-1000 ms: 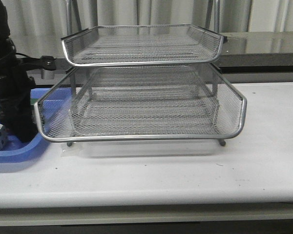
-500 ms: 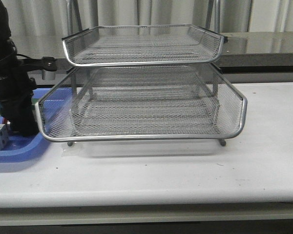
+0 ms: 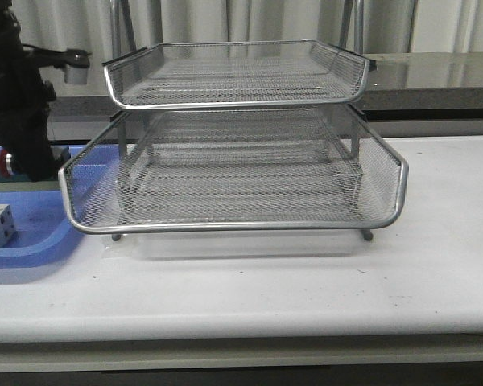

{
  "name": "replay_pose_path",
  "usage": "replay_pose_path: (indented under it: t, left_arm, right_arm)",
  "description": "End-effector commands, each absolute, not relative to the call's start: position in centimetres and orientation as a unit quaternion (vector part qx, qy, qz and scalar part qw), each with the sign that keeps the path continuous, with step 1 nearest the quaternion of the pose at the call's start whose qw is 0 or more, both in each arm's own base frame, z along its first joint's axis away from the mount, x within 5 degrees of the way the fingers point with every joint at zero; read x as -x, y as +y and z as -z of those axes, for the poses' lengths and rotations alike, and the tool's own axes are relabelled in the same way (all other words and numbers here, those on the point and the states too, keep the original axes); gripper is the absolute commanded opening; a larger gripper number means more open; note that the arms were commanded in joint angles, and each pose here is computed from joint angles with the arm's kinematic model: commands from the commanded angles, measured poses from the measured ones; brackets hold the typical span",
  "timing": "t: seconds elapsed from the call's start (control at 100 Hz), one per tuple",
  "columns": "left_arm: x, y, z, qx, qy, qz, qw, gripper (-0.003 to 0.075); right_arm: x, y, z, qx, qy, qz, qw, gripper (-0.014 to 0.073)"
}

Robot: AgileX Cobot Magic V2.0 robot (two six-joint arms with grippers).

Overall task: Place button on rack with both arms
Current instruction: 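Lift the push button and carry it over the pulled-out tier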

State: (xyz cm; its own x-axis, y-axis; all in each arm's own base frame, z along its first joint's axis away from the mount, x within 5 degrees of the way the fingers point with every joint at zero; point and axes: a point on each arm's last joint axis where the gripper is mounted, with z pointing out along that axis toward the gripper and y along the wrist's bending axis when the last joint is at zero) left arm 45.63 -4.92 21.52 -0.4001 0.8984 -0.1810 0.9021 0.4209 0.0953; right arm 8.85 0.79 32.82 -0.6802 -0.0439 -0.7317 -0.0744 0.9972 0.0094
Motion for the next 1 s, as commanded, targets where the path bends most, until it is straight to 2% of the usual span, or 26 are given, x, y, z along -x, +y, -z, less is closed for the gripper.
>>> replay_pose_path:
  t: [0.0, 0.28, 0.47, 0.66, 0.81, 0.99]
  left_arm:
    - [-44.7, -5.0, -27.4, -0.533, 0.833, -0.006, 0.148, -0.0020]
    - [-43.4, -4.9, -33.1, -0.488, 0.845, -0.029, 0.215, -0.0020]
    - [-41.0, -4.7, -37.1, -0.472, 0.843, -0.044, 0.255, -0.0020]
    - [-38.0, -5.2, -40.5, -0.452, 0.841, -0.027, 0.297, -0.0020]
    - [-35.1, -6.4, -41.8, -0.469, 0.829, -0.023, 0.305, -0.0020]
    - [-31.8, -9.3, -41.9, -0.510, 0.807, -0.005, 0.298, -0.0020]
  right_arm:
    - [-9.1, 0.7, -34.1, 0.033, 0.899, -0.016, 0.436, -0.0068]
    - [-9.1, 0.7, -34.1, 0.033, 0.899, -0.016, 0.436, -0.0068]
    - [-9.1, 0.7, -34.1, 0.033, 0.899, -0.016, 0.436, -0.0068]
    - [-9.1, 0.7, -34.1, 0.033, 0.899, -0.016, 0.436, -0.0068]
    - [-9.1, 0.7, -34.1, 0.033, 0.899, -0.016, 0.436, -0.0068]
    - [-9.1, 0.7, -34.1, 0.033, 0.899, -0.016, 0.436, -0.0068]
